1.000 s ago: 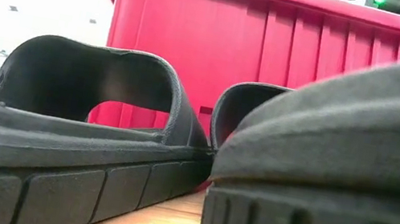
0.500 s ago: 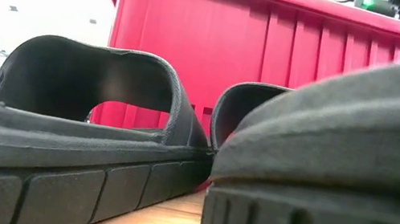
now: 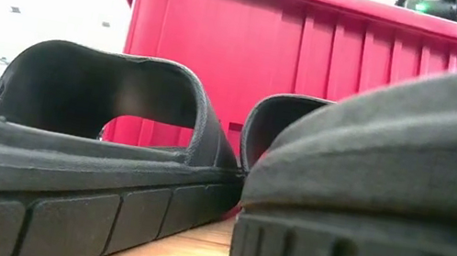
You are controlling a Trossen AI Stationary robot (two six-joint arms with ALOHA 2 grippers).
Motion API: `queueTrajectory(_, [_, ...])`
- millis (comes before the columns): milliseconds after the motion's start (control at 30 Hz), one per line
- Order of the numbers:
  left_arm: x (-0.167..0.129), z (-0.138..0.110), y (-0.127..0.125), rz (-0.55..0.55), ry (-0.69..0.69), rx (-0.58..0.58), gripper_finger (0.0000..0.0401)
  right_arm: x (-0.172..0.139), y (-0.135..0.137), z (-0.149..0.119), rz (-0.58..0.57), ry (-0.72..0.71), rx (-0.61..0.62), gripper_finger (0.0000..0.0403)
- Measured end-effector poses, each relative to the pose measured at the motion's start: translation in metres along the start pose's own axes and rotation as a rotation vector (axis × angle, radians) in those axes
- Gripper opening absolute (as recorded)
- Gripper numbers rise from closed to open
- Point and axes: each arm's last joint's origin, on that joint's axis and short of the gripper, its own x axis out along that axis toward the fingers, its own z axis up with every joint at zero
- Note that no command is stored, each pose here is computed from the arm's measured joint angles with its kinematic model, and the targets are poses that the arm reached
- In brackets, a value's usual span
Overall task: Pick and place slides into bin
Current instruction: Stack the pink slide on top of the pink slide in the red bin, then adjust the stacked pink slides in the red bin
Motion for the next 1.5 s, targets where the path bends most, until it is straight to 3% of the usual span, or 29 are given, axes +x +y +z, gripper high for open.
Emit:
queueTrajectory(100, [0.0,0.0,0.0,-0.009,-0.001,0.0,0.0225,-0.01,-0.005,-0.001,-0.119,0.109,-0.184,0.0257])
queueTrajectory(200, [0.0,0.0,-0.001,-0.024,-0.002,-0.002,0.0225,-0.021,-0.008,0.004,-0.212,0.123,-0.249,0.0252])
queueTrajectory(367, [0.0,-0.001,-0.001,-0.032,0.005,-0.019,0.0225,-0.042,-0.01,0.023,-0.195,-0.065,-0.162,0.0246])
queueTrajectory(467, [0.0,-0.001,-0.001,-0.033,0.01,-0.021,0.0225,-0.056,-0.007,0.036,-0.083,-0.228,-0.126,0.0241])
queueTrajectory(667, [0.0,0.0,-0.001,-0.033,-0.004,-0.025,0.0225,-0.063,0.009,0.067,0.291,-0.526,-0.158,0.0224])
queueTrajectory(767, [0.0,0.0,-0.001,-0.033,-0.004,-0.023,0.0225,-0.055,0.016,0.082,0.409,-0.585,-0.173,0.0213])
queueTrajectory(867, [0.0,0.0,-0.001,-0.033,-0.004,-0.023,0.0225,-0.041,0.023,0.098,0.466,-0.542,-0.189,0.0206])
queueTrajectory(1200, [0.0,0.0,-0.001,-0.033,-0.005,-0.031,0.0225,0.025,0.026,0.141,0.424,-0.304,-0.122,0.0201])
queueTrajectory(1500, [0.0,0.0,-0.001,-0.033,-0.005,-0.037,0.0225,0.041,0.01,0.154,0.14,-0.321,-0.024,0.0201])
